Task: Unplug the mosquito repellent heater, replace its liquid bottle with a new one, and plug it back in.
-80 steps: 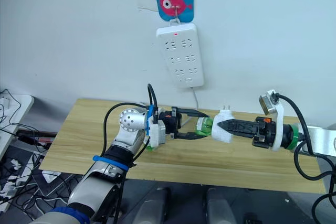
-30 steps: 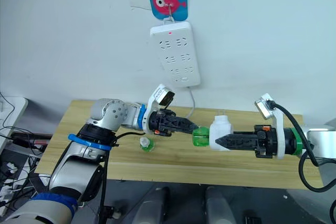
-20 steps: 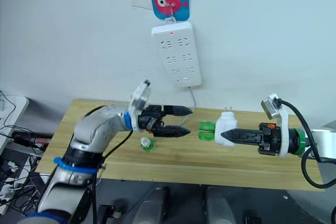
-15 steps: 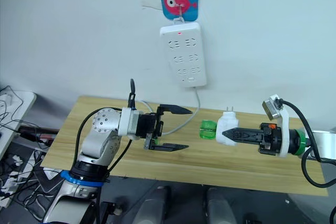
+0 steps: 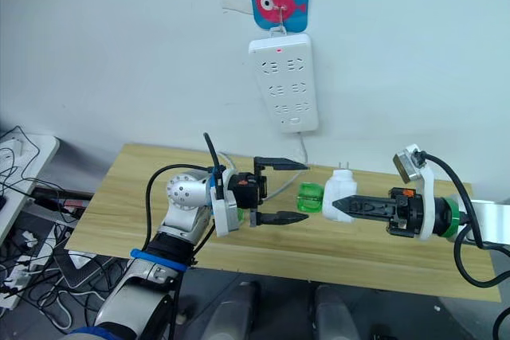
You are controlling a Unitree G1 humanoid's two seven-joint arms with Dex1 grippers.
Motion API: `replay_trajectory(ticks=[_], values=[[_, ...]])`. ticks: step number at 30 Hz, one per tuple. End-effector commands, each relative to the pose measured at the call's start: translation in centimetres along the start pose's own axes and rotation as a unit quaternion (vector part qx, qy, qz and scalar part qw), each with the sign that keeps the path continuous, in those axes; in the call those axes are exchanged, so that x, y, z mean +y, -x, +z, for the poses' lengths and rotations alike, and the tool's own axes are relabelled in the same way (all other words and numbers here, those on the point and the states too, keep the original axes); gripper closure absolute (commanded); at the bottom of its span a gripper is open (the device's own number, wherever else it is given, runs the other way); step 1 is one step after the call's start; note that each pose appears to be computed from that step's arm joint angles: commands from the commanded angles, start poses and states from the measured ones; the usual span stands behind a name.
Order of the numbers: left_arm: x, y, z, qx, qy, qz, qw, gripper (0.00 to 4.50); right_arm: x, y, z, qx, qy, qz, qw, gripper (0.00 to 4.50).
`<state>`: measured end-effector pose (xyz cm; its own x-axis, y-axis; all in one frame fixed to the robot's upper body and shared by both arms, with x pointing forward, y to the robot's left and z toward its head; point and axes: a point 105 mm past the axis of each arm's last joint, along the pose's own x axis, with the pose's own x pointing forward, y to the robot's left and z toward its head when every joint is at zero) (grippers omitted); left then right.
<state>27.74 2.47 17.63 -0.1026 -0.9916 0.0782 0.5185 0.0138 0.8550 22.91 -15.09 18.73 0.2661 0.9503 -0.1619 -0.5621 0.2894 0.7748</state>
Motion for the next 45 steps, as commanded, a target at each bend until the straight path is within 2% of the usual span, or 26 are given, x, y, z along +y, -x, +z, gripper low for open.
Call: replay_trajectory(ticks=[1,4,9,12,14,17,18,20,22,24,26,27,30,32,33,35,38,40,42,45], values=[[0.3,-0.5,0.5,-0.016,-0.020,0.002,1.000,0.02,1.5,-0.1,0.6,-0.009,0.022,0.028,0.999,1.45],[-0.2,-0.7,1.0,-0.031,-0.029,-0.010,0.999,0.60,1.4,-0.1,0.5,-0.009,0.021,0.027,0.999,1.45],[-0.4,-0.9,1.1,-0.038,-0.025,-0.012,0.999,2.19,1.4,-0.1,0.5,-0.008,0.021,0.026,0.999,1.45],[-0.3,-1.1,1.2,-0.043,-0.023,-0.009,0.999,2.23,1.4,-0.1,0.5,-0.008,0.020,0.026,0.999,1.45],[-0.4,-1.2,0.9,-0.042,0.012,-0.013,0.999,2.23,1.4,-0.1,0.5,-0.005,0.020,0.023,1.000,1.45],[-0.4,-1.1,0.7,-0.050,0.164,-0.034,0.985,2.23,1.4,0.0,0.2,0.010,0.024,0.013,1.000,1.45],[0.3,-1.1,0.3,-0.048,0.259,-0.026,0.964,2.23,1.4,0.0,-0.1,0.020,0.029,0.003,0.999,1.45],[0.9,-1.1,0.3,-0.045,0.424,-0.041,0.904,2.23,1.5,0.0,-0.2,0.030,0.033,-0.005,0.999,1.45],[1.2,-1.2,0.6,-0.037,0.505,-0.057,0.861,2.23,1.5,0.1,-0.2,0.035,0.035,-0.005,0.999,1.45],[1.2,-1.1,0.6,-0.024,0.590,-0.078,0.803,2.23,1.7,0.1,-0.2,0.043,0.045,-0.002,0.998,1.45],[0.9,-1.0,1.3,-0.017,0.666,-0.115,0.737,2.23,1.7,0.1,-0.1,0.053,0.056,-0.003,0.997,1.45],[0.9,-0.9,1.4,-0.016,0.720,-0.125,0.682,2.23,1.8,0.0,-0.1,0.057,0.059,-0.002,0.997,1.45],[1.1,-0.4,1.4,-0.023,0.814,-0.133,0.565,2.23,1.9,0.0,0.1,0.062,0.065,0.003,0.996,1.45],[0.8,0.1,0.4,-0.019,0.850,-0.114,0.513,2.23,1.9,0.0,0.2,0.062,0.065,0.003,0.996,1.45],[0.8,0.1,0.2,-0.017,0.856,-0.108,0.504,2.23,1.9,0.1,0.3,0.062,0.064,0.004,0.996,1.45],[0.8,-0.1,0.5,-0.019,0.854,-0.118,0.507,1.51,1.8,0.1,0.4,0.055,0.060,0.003,0.997,1.45],[1.1,-0.5,0.6,-0.022,0.847,-0.116,0.519,0.66,1.7,0.2,0.4,0.052,0.056,-0.001,0.997,1.45],[1.3,-0.7,0.6,-0.019,0.838,-0.109,0.535,0.04,1.6,0.2,0.3,0.052,0.052,-0.002,0.997,1.45],[1.4,-0.5,0.8,-0.014,0.827,-0.108,0.551,0.04,1.6,0.3,0.4,0.044,0.044,0.001,0.998,1.45],[1.4,0.2,0.5,0.009,0.795,-0.091,0.600,0.04,1.7,0.5,0.8,0.031,0.034,0.004,0.999,1.45]])
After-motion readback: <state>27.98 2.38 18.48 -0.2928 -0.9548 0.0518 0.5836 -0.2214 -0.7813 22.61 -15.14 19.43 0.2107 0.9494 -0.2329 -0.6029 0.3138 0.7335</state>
